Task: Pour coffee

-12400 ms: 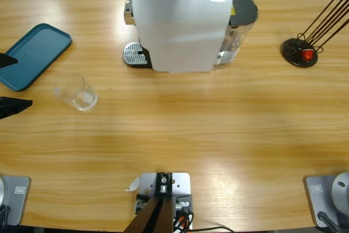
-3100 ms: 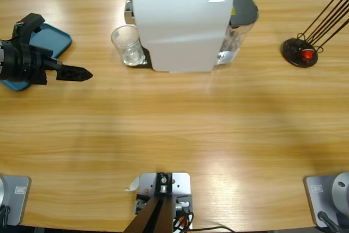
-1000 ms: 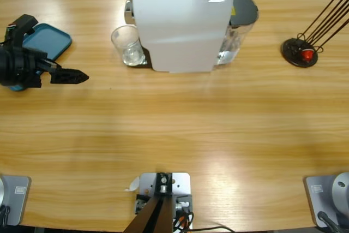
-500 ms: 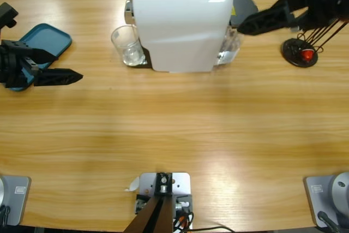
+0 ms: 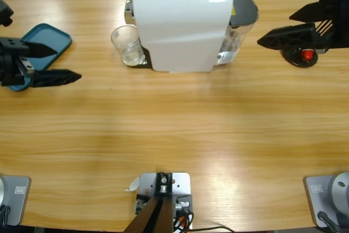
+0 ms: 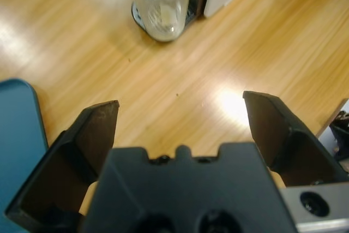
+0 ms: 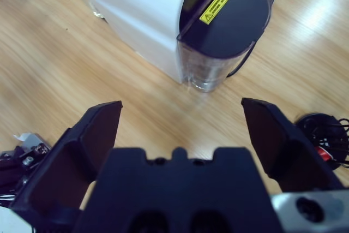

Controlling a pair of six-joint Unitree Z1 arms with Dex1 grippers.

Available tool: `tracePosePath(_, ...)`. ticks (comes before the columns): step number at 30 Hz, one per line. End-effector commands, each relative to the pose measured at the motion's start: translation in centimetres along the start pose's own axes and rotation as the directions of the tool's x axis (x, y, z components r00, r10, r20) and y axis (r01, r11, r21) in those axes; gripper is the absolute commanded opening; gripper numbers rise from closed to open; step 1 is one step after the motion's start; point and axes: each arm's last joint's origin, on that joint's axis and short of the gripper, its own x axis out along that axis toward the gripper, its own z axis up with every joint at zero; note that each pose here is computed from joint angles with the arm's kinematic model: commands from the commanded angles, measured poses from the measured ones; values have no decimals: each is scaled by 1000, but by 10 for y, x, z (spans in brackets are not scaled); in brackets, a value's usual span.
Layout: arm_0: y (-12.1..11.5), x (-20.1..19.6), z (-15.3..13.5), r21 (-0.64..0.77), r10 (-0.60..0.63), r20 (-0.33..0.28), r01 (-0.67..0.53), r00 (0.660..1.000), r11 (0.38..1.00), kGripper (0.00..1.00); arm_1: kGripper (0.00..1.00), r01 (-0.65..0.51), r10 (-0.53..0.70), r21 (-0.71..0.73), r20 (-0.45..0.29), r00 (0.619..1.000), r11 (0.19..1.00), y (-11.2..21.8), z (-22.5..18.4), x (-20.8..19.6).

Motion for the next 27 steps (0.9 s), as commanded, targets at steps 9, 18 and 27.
tracePosePath(9,1,8,25,33,-9,64,7,998,999,1000,1000,5,-7,-22,-84,996,1000,2,-26,9)
tracePosePath(18,1,10,24,40,-13,56,11,998,999,1000,1000,10,-12,-22,-84,996,1000,2,-25,10)
tracePosePath(27,1,10,23,129,-26,49,20,998,991,1000,1000,12,-13,-22,-83,996,1000,2,-26,9)
